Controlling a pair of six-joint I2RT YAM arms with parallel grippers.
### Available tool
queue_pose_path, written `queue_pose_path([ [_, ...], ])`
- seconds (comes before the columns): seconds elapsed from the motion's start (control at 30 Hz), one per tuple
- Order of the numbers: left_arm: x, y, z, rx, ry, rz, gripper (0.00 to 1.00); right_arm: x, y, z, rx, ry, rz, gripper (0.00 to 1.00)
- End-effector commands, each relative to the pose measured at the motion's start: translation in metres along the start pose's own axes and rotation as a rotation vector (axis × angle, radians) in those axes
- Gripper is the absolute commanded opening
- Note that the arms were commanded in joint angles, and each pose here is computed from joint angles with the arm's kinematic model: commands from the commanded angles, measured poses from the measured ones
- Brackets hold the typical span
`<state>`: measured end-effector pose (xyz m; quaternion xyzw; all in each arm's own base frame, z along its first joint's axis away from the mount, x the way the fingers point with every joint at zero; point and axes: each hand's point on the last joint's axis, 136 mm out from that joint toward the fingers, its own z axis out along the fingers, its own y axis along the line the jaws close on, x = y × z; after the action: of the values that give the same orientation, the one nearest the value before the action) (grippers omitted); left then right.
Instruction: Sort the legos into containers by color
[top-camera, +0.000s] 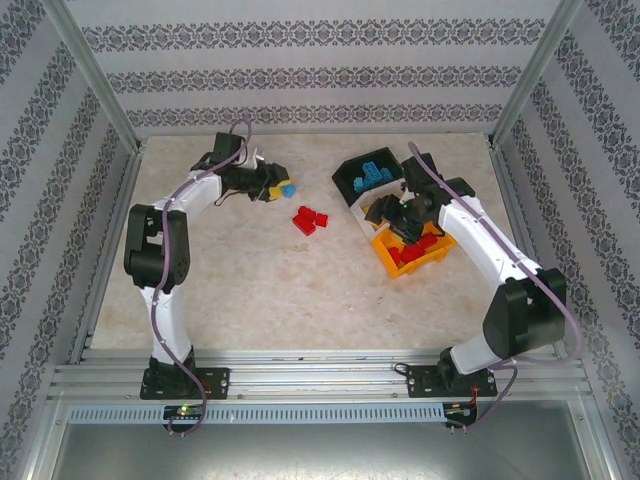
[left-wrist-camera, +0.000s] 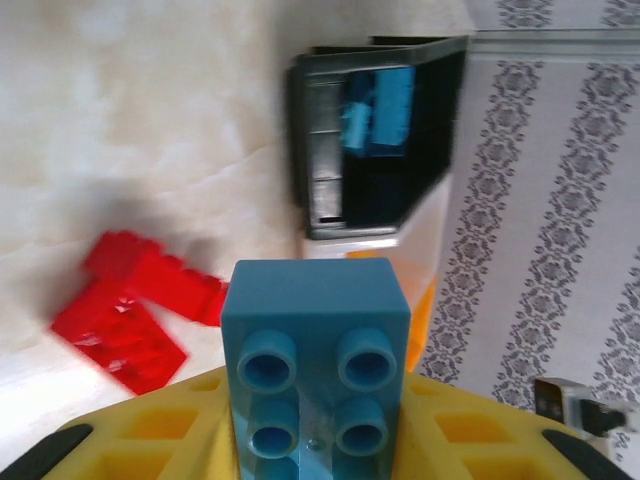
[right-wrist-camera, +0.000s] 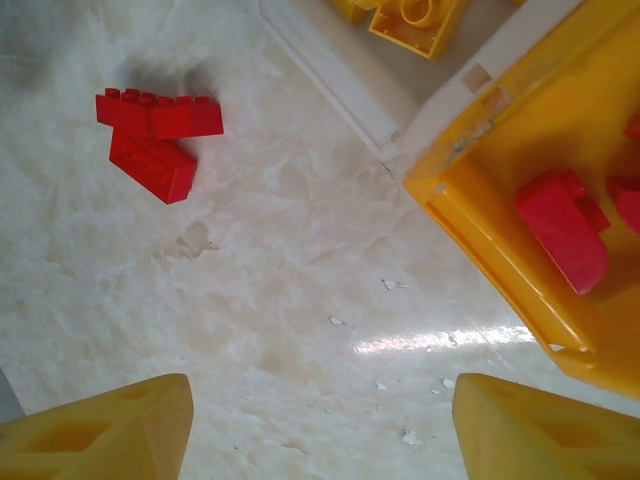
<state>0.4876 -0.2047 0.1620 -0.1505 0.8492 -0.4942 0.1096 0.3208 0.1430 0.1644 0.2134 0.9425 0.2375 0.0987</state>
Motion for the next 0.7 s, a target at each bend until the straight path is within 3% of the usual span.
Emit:
queue_pose_path([
  [0.0, -0.002, -0.039, 0.011, 0.063, 0.0, 0.061, 0.38, 0.005, -0.016, -0.009, 0.023, -0.019, 0.027, 0.79],
  [0.3, 0.009, -0.082, 0.044, 0.096, 0.052, 0.119, 0.38, 0.011, -0.032, -0.016, 0.012, -0.039, 0.06, 0.9],
  [0.67, 0.032, -0.117, 0.079, 0.071, 0.126, 0.212, 0.38, 0.006, -0.031, -0.041, -0.1, -0.092, 0.063, 0.92],
])
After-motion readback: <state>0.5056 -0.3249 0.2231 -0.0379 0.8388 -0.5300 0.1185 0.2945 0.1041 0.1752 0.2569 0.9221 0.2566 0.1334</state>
